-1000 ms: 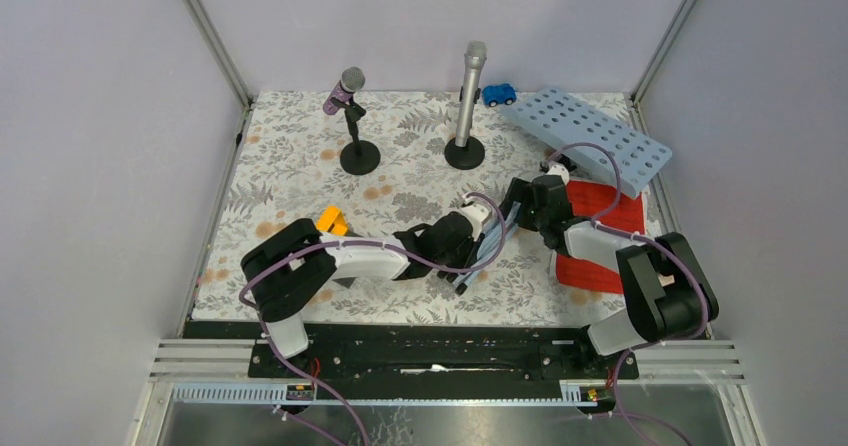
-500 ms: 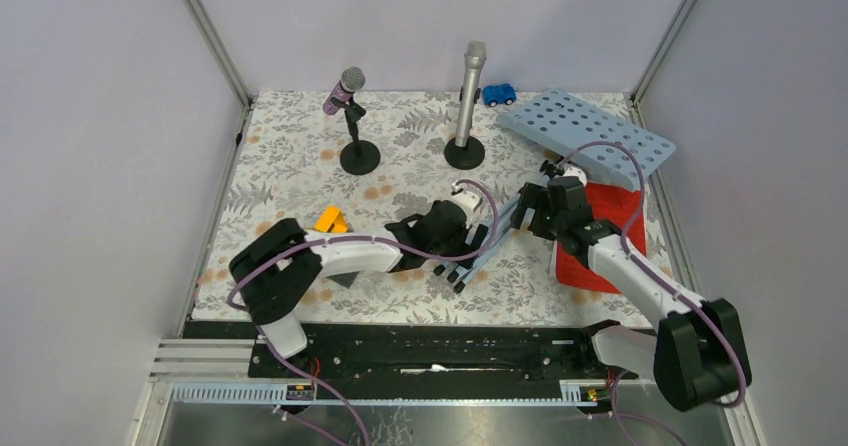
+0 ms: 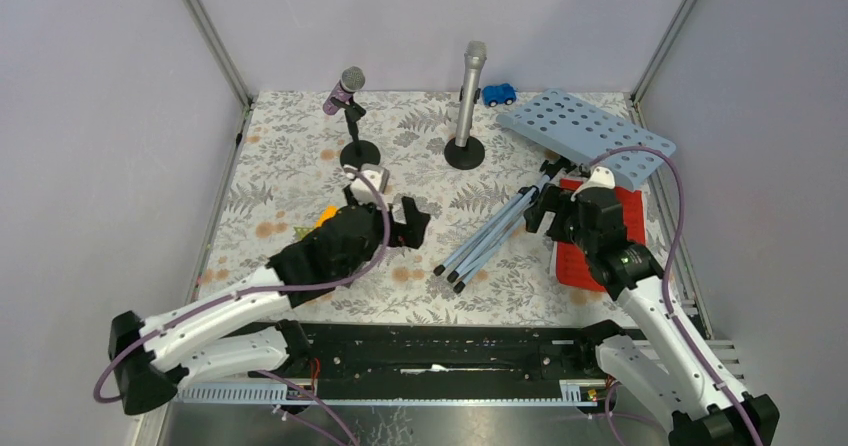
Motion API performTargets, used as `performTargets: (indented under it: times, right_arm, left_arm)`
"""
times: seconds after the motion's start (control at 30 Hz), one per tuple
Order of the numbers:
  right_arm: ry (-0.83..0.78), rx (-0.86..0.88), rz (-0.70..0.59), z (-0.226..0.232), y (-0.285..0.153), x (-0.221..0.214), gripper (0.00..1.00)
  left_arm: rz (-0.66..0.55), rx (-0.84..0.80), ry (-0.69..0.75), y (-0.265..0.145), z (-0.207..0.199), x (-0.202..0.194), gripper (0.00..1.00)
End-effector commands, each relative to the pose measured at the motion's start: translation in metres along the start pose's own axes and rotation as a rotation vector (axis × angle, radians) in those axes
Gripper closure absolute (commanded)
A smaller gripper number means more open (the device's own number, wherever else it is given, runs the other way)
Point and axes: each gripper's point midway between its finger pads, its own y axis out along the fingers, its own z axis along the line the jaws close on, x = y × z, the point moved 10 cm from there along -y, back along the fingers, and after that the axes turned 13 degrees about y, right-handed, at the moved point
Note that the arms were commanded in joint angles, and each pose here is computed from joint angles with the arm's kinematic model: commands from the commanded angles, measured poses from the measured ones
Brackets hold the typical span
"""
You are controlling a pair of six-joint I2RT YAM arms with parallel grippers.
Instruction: Pack up the instrument practice props
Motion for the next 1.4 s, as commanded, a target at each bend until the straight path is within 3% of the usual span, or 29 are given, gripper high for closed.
performTargets:
  times: [0.0, 0.13, 0.37, 0.5, 0.6, 0.87, 1.2, 1.37]
  right_arm:
    - [0.015, 0.093, -0.009, 0.016, -0.006, 0.013, 0.00]
    - [0.079, 0.185, 0.039, 0.056, 0.020, 0.040, 0.00]
    - [0.001, 0.201, -0.149, 0.138, 0.066, 0.097, 0.00]
    - [-0.038, 0.215, -0.221, 0.174, 0.094, 0.115, 0.00]
    - [-0.055, 0.196, -0.210, 0.193, 0.121, 0.121, 0.00]
    - [-0.079, 0.075, -0.231, 0.210, 0.166, 0.128, 0.00]
    - [-0.172, -0.035, -0.235, 0.219, 0.217, 0.119, 0.02]
    - [-0.192, -0.123, -0.272, 0.219, 0.228, 0.115, 0.09]
  left_arm:
    - [0.075, 0.163, -0.053, -0.031, 0.023, -0.009, 0.01]
    - [0.113, 0.204, -0.063, -0.060, 0.034, 0.002, 0.01]
    - [0.024, 0.291, -0.077, -0.118, 0.059, 0.041, 0.01]
    - [-0.039, 0.348, -0.073, -0.138, 0.074, 0.044, 0.01]
    - [-0.022, 0.356, -0.053, -0.138, 0.076, 0.037, 0.01]
    - [0.102, 0.372, 0.019, -0.112, 0.070, 0.010, 0.01]
    - [0.080, 0.356, 0.013, -0.114, 0.071, 0.003, 0.01]
    - [0.089, 0.345, 0.015, -0.114, 0.071, 0.001, 0.01]
